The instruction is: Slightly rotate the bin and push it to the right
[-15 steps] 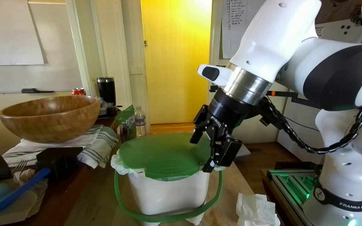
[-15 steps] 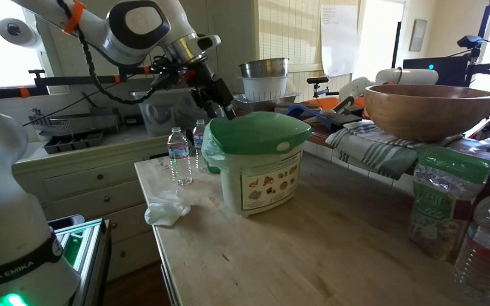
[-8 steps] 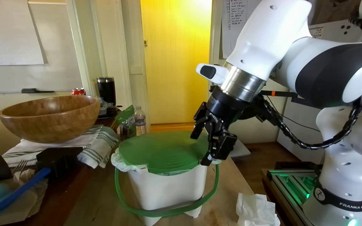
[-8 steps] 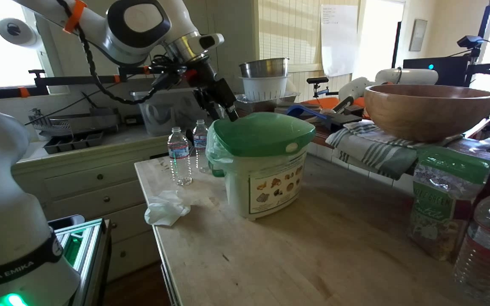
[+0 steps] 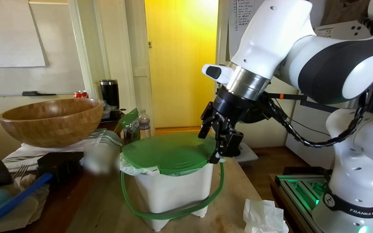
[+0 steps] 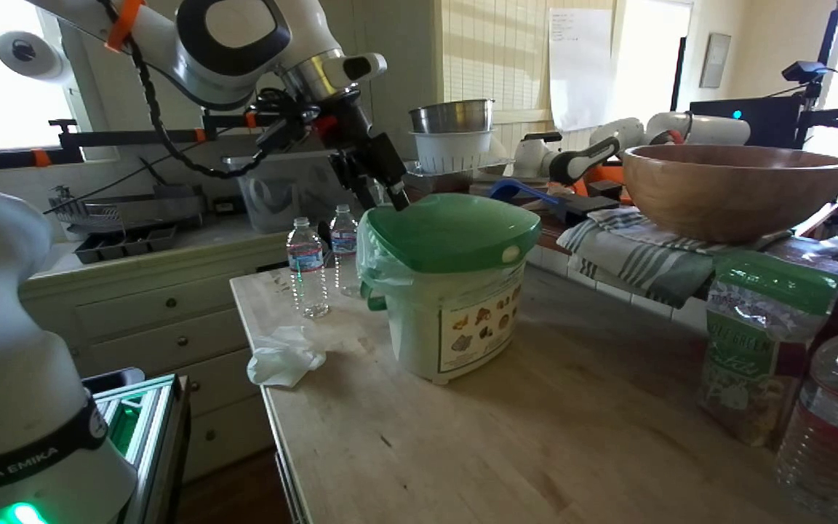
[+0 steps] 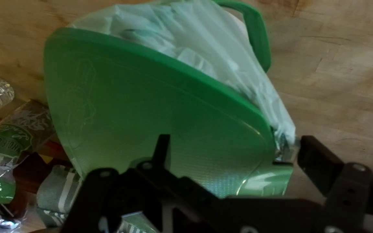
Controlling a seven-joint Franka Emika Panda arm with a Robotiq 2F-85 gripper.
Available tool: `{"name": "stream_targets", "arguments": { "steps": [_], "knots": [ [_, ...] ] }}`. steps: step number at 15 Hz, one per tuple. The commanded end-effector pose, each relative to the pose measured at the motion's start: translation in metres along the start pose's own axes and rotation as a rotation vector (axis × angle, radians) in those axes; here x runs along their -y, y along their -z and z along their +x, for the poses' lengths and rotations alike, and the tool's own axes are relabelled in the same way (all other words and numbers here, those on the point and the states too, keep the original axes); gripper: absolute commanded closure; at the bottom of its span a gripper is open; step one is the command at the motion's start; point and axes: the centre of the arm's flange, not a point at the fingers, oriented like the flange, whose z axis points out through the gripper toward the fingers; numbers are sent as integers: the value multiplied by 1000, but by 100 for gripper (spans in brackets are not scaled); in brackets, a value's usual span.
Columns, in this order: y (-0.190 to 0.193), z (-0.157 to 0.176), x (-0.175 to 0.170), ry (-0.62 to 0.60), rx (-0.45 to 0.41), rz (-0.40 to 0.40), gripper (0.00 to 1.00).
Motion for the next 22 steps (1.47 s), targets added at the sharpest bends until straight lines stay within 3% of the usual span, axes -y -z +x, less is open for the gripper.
{"name": "stream_targets", "arguments": {
  "steps": [1, 12, 22],
  "knots": [
    [-1, -10, -20, 10, 20, -20, 0],
    [1, -20, -47, 18, 42, -32, 0],
    [-4, -31, -87, -46, 67, -45, 0]
  ]
}}
